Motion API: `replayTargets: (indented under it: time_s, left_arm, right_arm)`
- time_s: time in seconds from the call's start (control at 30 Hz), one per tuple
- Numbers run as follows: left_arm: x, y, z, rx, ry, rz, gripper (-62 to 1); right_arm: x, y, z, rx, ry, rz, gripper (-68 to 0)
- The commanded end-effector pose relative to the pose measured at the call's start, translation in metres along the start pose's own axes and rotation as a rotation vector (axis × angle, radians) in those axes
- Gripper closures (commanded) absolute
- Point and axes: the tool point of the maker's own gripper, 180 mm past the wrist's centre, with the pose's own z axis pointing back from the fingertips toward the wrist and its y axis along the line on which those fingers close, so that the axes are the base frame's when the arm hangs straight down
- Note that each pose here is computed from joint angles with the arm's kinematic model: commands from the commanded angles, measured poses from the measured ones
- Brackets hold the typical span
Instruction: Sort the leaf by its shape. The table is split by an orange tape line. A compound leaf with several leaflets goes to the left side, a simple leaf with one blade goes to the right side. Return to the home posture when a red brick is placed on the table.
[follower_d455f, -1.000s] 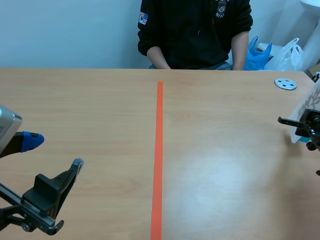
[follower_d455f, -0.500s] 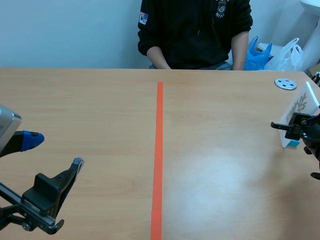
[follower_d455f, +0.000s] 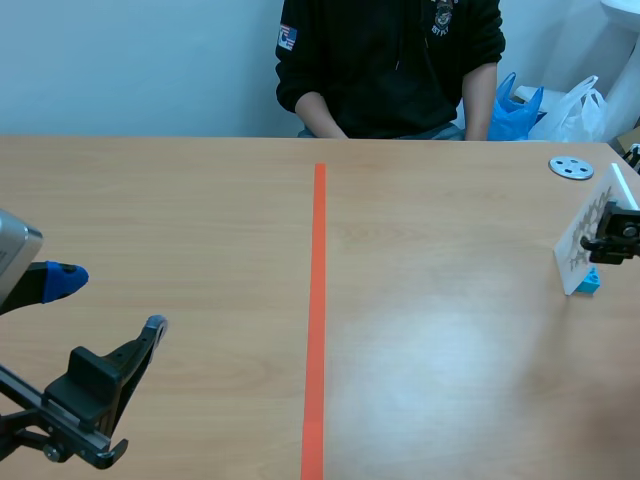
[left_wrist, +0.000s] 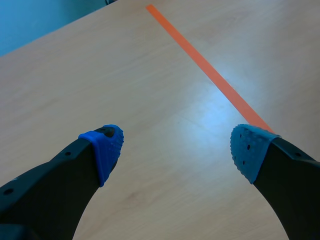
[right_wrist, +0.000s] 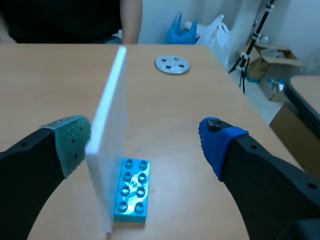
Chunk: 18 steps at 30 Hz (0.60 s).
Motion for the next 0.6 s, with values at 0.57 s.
replayTargets:
  time_s: [0.57]
  left_arm:
    - [0.013, -0.001, 0.001, 0.003, -0.043, 0.004, -46.9]
  right_arm:
    - [0.108, -0.013, 0.072, 0.029, -0.197, -0.031, -51.4]
